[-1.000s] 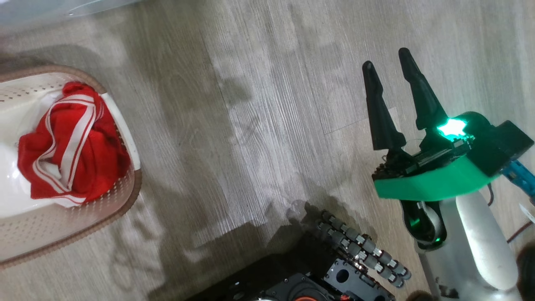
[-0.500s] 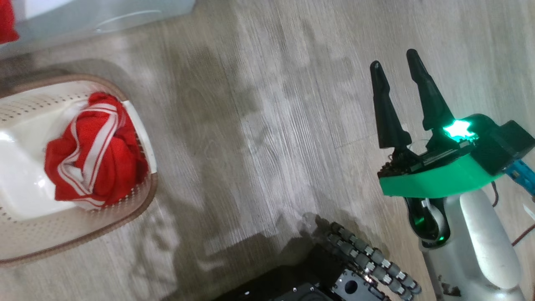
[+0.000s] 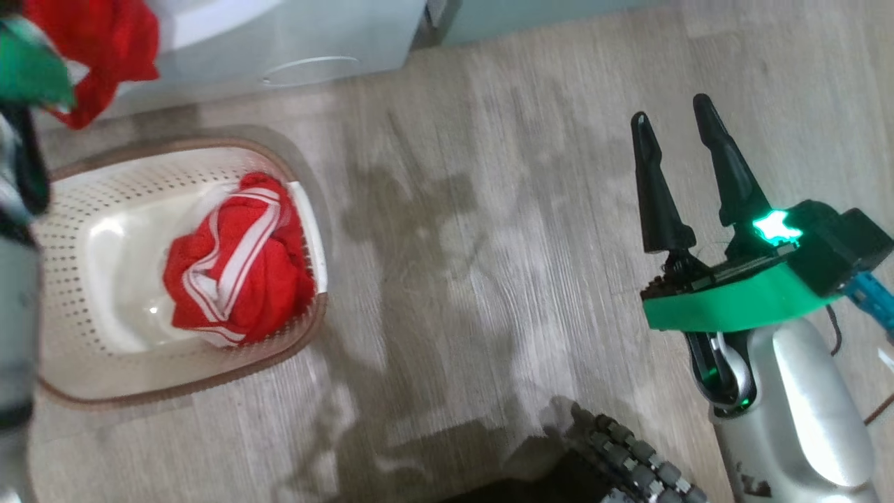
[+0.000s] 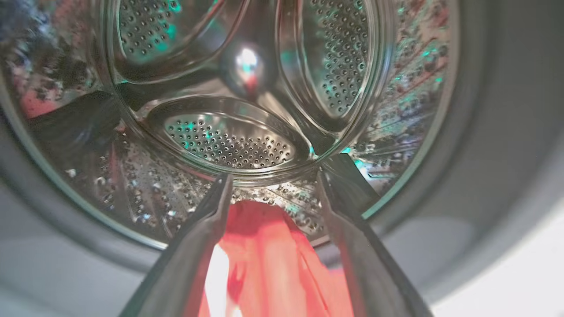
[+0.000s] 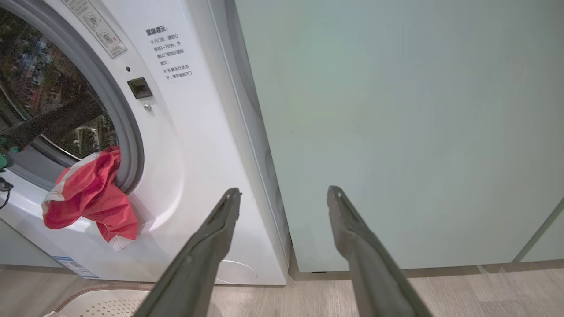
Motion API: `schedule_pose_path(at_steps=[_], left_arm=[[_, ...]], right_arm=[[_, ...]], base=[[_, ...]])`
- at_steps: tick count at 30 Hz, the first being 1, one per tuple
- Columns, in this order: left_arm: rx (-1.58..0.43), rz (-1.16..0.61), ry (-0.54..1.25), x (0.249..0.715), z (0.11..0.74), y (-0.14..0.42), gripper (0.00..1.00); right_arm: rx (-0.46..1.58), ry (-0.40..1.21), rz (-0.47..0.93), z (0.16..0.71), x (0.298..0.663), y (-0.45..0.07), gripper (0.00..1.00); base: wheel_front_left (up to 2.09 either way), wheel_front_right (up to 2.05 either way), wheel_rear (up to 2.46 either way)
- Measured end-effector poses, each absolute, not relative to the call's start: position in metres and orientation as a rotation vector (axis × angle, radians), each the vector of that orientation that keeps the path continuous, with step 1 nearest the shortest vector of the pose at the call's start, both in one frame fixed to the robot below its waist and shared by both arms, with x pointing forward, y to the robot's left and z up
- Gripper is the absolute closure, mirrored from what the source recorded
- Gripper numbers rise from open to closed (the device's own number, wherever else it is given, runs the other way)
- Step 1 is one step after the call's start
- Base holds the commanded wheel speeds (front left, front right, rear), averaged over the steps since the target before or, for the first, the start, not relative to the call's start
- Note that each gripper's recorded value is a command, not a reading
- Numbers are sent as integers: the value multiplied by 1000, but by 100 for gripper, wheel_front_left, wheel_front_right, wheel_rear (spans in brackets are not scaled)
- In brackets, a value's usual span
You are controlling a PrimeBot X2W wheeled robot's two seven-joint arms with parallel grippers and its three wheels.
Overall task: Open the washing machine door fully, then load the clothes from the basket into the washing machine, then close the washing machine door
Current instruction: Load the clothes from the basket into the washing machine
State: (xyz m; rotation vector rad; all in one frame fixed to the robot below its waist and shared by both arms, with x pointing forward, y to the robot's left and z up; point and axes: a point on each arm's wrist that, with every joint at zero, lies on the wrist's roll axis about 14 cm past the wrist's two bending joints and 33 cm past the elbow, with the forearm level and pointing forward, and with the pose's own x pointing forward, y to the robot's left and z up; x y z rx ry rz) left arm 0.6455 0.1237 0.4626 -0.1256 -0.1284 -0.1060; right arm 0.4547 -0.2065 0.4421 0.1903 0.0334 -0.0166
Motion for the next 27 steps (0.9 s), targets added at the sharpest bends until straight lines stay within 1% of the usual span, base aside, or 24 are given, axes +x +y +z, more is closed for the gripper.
schedule_pose_path(at_steps=[5,11,22,27], left_arm=[[-91,-86,-141,603,471,134,0],[-79,-38,-112,563,472,150,0],[-118,57,-103,515,485,170,0],[-111,60,-74,492,482,170,0]], right_arm=[[190,21,1,448,455,-200,0],[186,5,23,454,457,-193,0],[190,-6,43,463,453,-184,0],[192,-13,50,471,447,-182,0]], base=[[0,0,0],[0,0,0],[0,0,0],[0,0,0]])
